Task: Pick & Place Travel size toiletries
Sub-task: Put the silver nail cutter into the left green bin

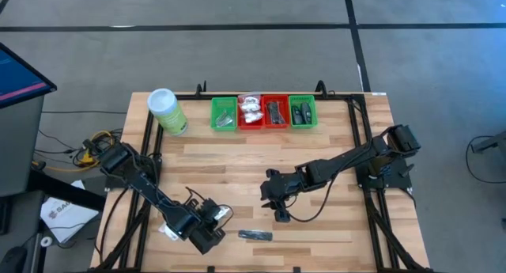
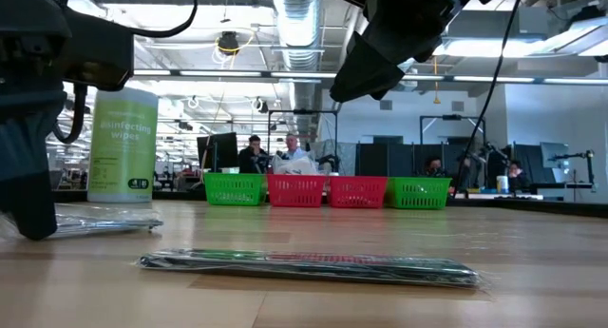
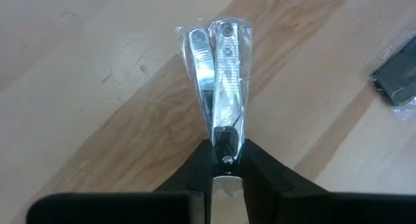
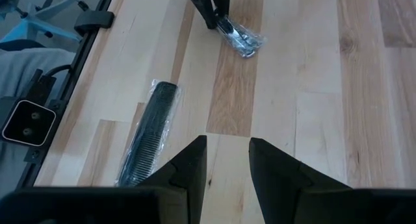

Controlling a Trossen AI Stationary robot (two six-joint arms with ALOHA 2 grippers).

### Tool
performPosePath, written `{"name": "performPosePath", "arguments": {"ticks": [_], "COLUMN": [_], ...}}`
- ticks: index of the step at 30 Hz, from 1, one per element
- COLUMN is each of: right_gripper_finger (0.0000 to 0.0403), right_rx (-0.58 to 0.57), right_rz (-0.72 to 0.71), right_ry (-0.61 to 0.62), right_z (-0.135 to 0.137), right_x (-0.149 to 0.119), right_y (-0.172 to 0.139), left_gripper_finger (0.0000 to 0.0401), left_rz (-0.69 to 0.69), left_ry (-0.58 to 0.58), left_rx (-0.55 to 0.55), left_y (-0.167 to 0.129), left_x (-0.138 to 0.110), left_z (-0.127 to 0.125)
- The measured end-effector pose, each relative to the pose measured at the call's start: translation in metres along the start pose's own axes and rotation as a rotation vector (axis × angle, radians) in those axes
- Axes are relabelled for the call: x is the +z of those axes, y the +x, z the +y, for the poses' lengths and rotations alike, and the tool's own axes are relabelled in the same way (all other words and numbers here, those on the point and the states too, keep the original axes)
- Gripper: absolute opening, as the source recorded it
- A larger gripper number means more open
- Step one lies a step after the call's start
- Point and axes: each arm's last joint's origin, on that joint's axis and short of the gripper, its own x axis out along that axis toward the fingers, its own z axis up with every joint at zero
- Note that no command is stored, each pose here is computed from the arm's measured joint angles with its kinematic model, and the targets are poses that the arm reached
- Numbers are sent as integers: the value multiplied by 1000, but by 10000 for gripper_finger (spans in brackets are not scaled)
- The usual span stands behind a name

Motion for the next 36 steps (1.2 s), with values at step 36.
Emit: {"name": "performPosePath", "arguments": {"ticks": [36], "right_gripper_finger": [107], "right_rx": [-13], "right_rz": [-223], "right_ry": [13], "right_z": [-23], "right_x": [25], "right_y": [-4], "left_gripper_finger": [42], "left_rz": [-650], "left_ry": [194], "left_rx": [-145], "left_y": [-121], "left_x": [62], "left_z": [21]}}
